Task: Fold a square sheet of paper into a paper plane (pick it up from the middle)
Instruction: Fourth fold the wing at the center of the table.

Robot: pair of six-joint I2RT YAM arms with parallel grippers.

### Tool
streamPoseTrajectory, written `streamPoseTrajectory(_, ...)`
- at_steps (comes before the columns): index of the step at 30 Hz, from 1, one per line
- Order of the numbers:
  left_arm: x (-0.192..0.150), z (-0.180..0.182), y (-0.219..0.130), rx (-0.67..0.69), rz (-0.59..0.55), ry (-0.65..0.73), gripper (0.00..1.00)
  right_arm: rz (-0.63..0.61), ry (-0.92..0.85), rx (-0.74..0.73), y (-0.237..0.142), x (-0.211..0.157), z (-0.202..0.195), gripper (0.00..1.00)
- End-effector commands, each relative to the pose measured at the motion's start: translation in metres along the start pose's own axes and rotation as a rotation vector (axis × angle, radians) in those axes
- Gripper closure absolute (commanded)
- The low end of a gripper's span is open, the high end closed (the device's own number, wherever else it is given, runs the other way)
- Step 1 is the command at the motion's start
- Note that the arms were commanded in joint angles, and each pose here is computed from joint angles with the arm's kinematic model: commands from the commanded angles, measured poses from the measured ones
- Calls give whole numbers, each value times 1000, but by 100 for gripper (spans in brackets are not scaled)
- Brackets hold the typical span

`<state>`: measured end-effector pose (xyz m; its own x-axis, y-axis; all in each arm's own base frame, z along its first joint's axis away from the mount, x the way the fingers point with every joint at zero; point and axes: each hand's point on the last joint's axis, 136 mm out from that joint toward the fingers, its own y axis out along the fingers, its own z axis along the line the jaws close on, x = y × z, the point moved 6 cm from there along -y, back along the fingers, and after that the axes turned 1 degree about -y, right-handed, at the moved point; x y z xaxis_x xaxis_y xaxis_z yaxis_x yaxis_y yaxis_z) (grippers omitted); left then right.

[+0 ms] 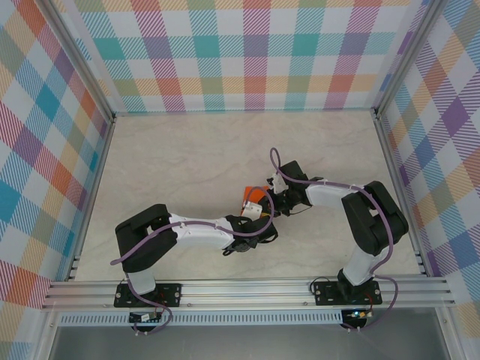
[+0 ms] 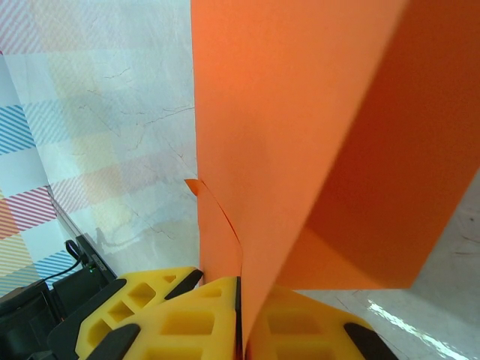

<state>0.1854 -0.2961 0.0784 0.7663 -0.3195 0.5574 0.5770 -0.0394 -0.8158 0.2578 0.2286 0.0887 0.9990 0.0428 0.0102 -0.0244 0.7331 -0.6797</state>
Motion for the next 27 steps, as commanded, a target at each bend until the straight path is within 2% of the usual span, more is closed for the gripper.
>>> streamPoseTrajectory(1, -2, 0, 0, 46, -4, 26, 71, 6, -8, 3, -2, 0, 7, 90)
streamPoseTrajectory(15, 0, -1, 1, 55, -9, 35, 81, 14, -8, -11, -1, -2, 5, 90)
streamPoseTrajectory(27, 3, 2, -6, 38, -22, 20, 79, 16, 6, -19, 4, -2, 2, 91)
